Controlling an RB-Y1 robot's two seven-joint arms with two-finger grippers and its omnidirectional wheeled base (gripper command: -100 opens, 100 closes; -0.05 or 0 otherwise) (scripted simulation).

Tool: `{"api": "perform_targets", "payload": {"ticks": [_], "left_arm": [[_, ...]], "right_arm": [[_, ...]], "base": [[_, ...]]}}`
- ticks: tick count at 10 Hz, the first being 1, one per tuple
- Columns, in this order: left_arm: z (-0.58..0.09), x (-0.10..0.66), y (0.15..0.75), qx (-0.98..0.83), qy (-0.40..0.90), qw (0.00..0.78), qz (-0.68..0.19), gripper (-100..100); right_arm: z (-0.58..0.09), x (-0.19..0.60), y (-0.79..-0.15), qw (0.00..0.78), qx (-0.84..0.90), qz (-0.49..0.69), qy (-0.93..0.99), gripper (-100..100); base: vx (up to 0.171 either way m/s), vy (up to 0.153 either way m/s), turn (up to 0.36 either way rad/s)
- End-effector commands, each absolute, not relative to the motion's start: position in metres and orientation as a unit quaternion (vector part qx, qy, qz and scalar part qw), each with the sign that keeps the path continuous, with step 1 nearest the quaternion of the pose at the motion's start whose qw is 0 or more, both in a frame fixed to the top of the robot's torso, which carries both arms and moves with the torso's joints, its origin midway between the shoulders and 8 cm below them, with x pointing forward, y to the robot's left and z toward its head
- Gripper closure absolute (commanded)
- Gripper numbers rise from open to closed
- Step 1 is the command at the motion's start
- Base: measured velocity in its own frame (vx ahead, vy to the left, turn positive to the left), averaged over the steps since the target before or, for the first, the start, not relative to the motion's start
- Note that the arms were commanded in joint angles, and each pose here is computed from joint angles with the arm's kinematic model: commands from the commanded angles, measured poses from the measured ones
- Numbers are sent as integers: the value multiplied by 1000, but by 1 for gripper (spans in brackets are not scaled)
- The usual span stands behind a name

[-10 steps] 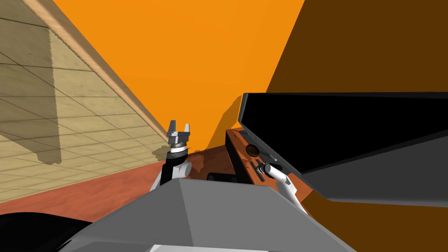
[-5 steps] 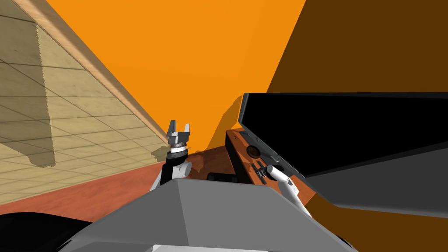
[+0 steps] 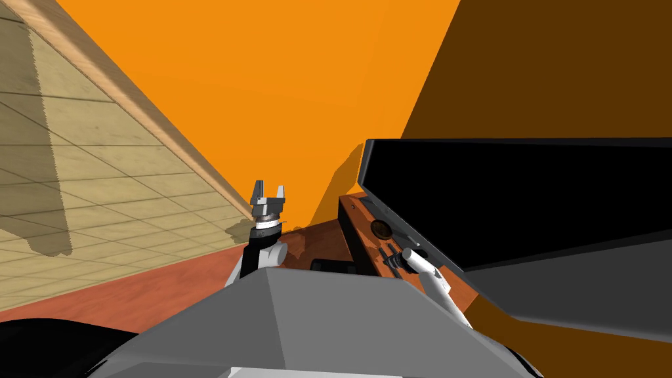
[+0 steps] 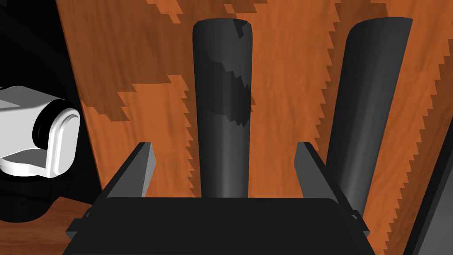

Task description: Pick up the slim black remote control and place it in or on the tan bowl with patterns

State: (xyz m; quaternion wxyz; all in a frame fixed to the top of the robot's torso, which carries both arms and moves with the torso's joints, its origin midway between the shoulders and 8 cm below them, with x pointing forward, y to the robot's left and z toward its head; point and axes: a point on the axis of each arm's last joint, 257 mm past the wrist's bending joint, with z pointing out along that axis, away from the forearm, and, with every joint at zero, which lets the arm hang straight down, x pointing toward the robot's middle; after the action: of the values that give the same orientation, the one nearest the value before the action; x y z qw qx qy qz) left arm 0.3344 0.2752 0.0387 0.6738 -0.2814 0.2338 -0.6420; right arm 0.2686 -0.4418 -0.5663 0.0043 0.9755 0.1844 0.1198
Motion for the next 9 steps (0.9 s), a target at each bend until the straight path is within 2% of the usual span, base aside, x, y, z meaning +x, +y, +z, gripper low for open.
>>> {"api": "perform_targets", "payload": {"ticks": [1, 2, 6, 7, 9], "left_arm": [[39, 334, 275, -281, 234, 674, -642, 0], [39, 334, 275, -281, 234, 674, -642, 0], [39, 334, 275, -281, 234, 674, -642, 0], [39, 334, 275, -281, 234, 674, -642, 0], [39, 334, 275, -281, 234, 674, -642, 0]], "right_arm": [[-566, 269, -442, 4, 976, 120, 184, 0], [-576, 265, -433, 4, 975, 120, 186, -100], [-586, 261, -424, 3, 975, 120, 187, -100], [-586, 261, -424, 4, 975, 120, 188, 100], [-585, 263, -428, 7, 975, 122, 187, 100]], "base": [[0, 0, 0], [6, 3, -14], [2, 2, -6], [0, 0, 0], [0, 0, 0]]}}
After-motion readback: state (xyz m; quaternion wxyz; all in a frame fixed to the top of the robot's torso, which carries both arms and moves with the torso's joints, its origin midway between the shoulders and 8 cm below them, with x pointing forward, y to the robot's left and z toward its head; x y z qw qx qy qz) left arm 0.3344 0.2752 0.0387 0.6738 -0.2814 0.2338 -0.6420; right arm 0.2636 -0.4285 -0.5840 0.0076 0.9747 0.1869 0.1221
